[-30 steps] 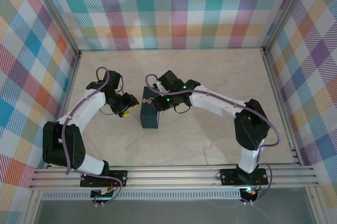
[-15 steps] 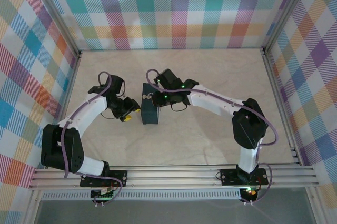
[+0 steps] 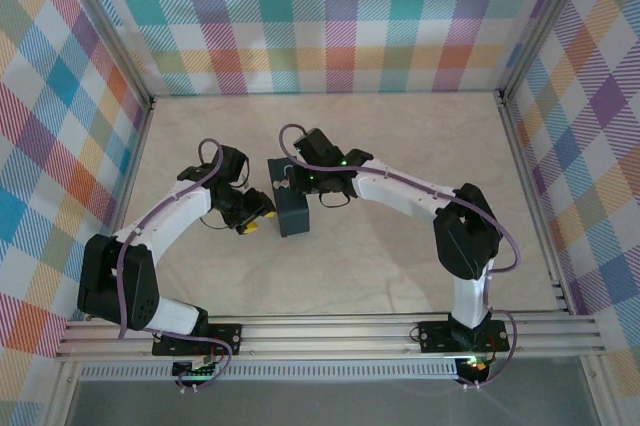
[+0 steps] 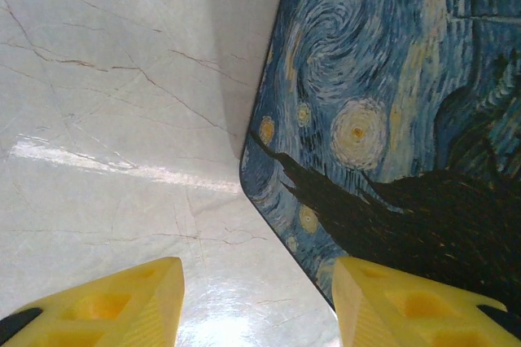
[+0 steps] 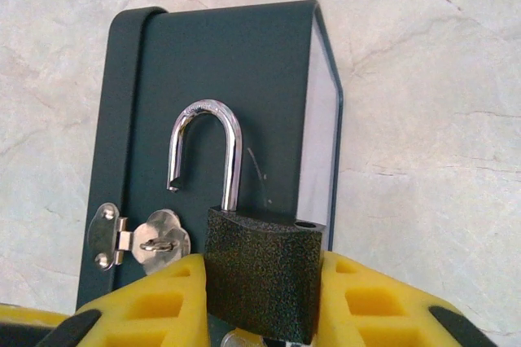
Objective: Unlock the padlock with the key
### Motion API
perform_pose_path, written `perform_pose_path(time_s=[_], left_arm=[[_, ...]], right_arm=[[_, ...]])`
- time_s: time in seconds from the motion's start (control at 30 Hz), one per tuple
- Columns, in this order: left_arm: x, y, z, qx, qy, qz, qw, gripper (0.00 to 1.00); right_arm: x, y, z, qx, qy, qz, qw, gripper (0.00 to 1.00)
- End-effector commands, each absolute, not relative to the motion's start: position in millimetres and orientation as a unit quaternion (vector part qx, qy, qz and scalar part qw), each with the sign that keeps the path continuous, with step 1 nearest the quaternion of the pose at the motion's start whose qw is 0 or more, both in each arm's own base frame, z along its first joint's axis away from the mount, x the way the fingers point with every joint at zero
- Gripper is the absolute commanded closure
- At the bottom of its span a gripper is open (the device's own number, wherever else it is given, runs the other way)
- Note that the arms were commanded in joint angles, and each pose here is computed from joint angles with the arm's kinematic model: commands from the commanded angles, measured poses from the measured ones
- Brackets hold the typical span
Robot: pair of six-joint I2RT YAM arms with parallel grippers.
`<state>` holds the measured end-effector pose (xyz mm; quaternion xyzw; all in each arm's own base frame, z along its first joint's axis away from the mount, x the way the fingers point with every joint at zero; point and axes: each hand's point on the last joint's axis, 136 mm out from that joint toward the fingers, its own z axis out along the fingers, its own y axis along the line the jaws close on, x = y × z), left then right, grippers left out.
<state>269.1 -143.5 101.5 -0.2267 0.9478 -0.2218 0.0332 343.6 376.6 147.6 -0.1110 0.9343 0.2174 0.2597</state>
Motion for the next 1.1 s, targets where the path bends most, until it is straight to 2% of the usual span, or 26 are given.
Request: perform_pose_path(time_s=[0.0, 0.23, 0.5, 0.7, 0.77, 0.9, 0.97, 1.07], left_arm=[[275, -137, 113, -0.230, 0.948, -0.214, 0.043, 0.48], [286, -122, 129, -0.234, 0.948, -0.208, 0.063, 0.46], [291, -99, 140, -0.239, 0.949, -0.185, 0.087, 0.46], [293, -95, 147, -0.236, 0.950, -0.177, 0.099, 0.46], [294, -95, 148, -0.236, 0.950, -0.179, 0.100, 0.46], [292, -92, 152, -0.234, 0.951, -0.174, 0.104, 0.46], [290, -90, 155, -0.232, 0.952, -0.169, 0.110, 0.46], [289, -86, 154, -0.232, 0.952, -0.163, 0.111, 0.45]], right_arm=[[358, 364, 175, -0.084, 0.922, 0.232, 0.298, 0.72], [368, 301, 181, -0.046, 0.922, 0.226, 0.312, 0.70], [352, 184, 96, 0.033, 0.953, 0.162, 0.255, 0.68], [343, 143, 49, 0.064, 0.964, 0.136, 0.220, 0.64], [344, 142, 43, 0.062, 0.966, 0.138, 0.211, 0.61], [349, 143, 49, 0.044, 0.969, 0.132, 0.206, 0.43], [352, 146, 63, 0.033, 0.967, 0.137, 0.214, 0.30], [352, 160, 95, 0.011, 0.958, 0.166, 0.236, 0.26]])
